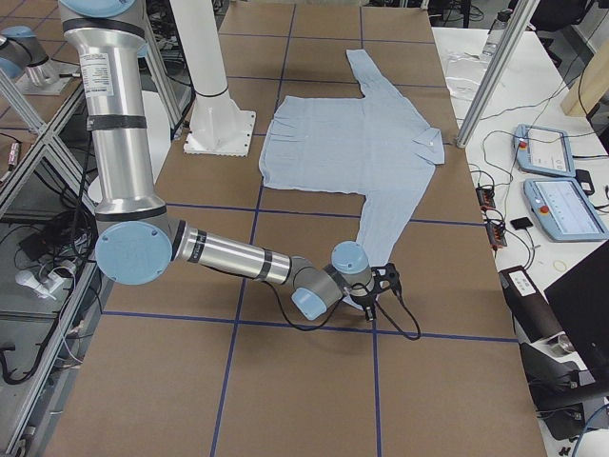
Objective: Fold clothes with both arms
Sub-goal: 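Move the right gripper to the cuff of the sleeve nearest it and grasp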
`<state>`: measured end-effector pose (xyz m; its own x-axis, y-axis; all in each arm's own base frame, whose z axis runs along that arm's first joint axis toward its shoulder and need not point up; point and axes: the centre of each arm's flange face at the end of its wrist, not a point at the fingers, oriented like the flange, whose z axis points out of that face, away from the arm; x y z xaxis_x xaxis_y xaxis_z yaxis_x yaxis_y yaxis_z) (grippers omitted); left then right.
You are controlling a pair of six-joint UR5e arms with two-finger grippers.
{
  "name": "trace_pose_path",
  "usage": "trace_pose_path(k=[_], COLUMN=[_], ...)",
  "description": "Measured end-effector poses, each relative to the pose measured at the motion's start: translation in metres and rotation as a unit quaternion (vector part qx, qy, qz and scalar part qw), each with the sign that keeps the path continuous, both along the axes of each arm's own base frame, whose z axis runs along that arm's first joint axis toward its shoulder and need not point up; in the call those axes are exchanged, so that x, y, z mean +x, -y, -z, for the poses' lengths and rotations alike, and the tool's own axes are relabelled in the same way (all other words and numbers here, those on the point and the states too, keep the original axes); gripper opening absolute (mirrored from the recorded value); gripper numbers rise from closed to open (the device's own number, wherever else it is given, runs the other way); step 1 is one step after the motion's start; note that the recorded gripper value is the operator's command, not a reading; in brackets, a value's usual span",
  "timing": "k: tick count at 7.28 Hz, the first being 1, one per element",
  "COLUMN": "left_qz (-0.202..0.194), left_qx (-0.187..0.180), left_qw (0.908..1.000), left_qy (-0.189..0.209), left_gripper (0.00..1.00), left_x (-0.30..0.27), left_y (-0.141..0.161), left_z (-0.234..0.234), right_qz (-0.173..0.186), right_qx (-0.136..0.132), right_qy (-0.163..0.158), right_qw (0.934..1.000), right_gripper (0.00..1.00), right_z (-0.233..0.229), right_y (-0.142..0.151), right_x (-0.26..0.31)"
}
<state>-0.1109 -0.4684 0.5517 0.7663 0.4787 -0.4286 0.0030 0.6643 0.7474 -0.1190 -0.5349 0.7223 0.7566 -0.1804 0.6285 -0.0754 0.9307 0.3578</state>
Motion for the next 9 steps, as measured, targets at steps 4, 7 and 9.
trace_pose_path(k=[4, 7, 9], left_qz=[0.0, 0.0, 0.0], left_qx=[0.002, 0.002, 0.001], left_qw=[1.0, 1.0, 1.0], left_qy=[0.0, 0.0, 0.0], left_gripper=[1.0, 1.0, 1.0], left_x=[0.0, 0.0, 0.0], left_y=[0.0, 0.0, 0.0], left_z=[0.002, 0.002, 0.002], right_qz=[0.004, 0.001, -0.013], right_qx=[0.001, 0.014, 0.033], right_qy=[0.001, 0.01, 0.032], right_qw=[1.0, 0.9999, 0.9989], right_gripper=[0.0, 0.0, 0.0], right_z=[0.003, 0.02, 0.065], right_y=[0.003, 0.005, 0.019], right_x=[-0.006, -0.006, -0.01])
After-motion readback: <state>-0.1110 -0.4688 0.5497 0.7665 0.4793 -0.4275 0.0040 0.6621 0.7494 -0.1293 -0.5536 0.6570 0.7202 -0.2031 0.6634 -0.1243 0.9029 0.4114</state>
